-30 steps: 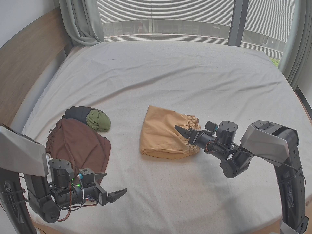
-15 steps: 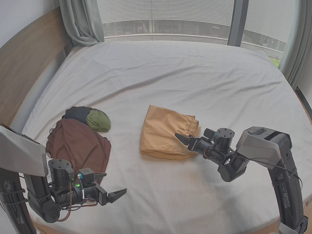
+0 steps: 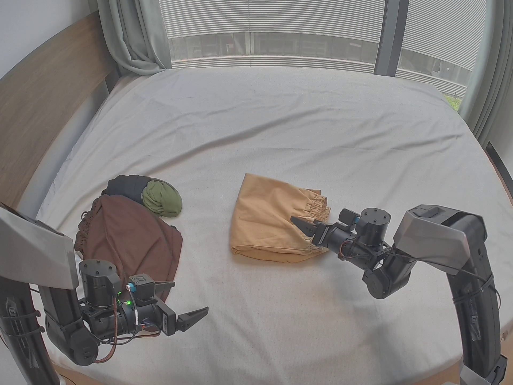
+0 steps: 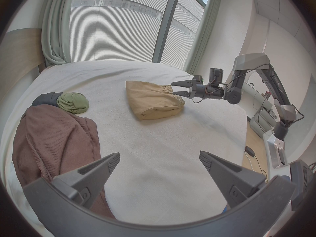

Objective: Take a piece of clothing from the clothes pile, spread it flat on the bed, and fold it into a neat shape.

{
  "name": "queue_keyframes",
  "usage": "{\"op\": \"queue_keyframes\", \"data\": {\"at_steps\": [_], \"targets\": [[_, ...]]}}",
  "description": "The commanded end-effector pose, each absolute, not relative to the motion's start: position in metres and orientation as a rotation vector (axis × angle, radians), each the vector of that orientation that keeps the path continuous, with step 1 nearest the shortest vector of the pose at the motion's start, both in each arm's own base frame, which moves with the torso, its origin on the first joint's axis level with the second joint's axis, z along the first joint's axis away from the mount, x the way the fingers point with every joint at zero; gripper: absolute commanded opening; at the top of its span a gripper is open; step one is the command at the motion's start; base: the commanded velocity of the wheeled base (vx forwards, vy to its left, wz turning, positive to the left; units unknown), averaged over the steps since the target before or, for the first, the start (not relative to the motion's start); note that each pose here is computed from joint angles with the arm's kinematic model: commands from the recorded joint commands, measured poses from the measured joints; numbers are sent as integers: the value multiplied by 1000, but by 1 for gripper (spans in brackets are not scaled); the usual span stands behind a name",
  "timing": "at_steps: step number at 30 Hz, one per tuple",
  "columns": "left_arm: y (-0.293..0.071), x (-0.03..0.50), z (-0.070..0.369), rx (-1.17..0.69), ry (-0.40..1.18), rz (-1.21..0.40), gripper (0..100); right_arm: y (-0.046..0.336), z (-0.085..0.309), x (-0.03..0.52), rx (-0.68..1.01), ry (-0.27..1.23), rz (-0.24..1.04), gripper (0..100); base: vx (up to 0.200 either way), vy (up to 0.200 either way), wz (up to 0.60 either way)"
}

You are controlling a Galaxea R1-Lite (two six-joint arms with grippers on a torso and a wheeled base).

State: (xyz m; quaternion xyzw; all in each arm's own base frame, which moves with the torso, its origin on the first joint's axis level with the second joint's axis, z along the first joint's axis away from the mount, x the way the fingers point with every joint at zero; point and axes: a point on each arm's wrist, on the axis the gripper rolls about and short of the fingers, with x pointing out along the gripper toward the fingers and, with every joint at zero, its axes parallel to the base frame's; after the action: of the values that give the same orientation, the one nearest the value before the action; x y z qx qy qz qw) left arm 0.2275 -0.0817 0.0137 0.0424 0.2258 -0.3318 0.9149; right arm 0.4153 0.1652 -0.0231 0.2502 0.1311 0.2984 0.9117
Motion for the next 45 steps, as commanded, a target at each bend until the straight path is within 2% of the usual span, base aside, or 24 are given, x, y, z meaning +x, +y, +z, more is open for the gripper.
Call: {"op": "queue_keyframes", "data": {"at_steps": [1,8,12,22,29,37,45], "targets": [[-81,232,29,79,390,-676,100,158,41,387,508,168,654,100,0,0,0],[-79,224,68,55,236,-673,100,133,82,317,401,135,668,100,0,0,0],[-76,213,80,18,207,-667,100,117,99,273,342,144,673,100,0,0,0],[-66,183,102,18,130,-668,100,86,118,193,210,118,680,100,0,0,0],[-63,175,108,18,101,-663,100,70,131,162,209,51,670,100,0,0,0],[-64,174,110,18,93,-669,100,57,140,151,196,-5,627,100,0,0,0],[-61,159,130,2,-8,-687,100,42,153,133,192,-60,561,100,0,0,0]]}}
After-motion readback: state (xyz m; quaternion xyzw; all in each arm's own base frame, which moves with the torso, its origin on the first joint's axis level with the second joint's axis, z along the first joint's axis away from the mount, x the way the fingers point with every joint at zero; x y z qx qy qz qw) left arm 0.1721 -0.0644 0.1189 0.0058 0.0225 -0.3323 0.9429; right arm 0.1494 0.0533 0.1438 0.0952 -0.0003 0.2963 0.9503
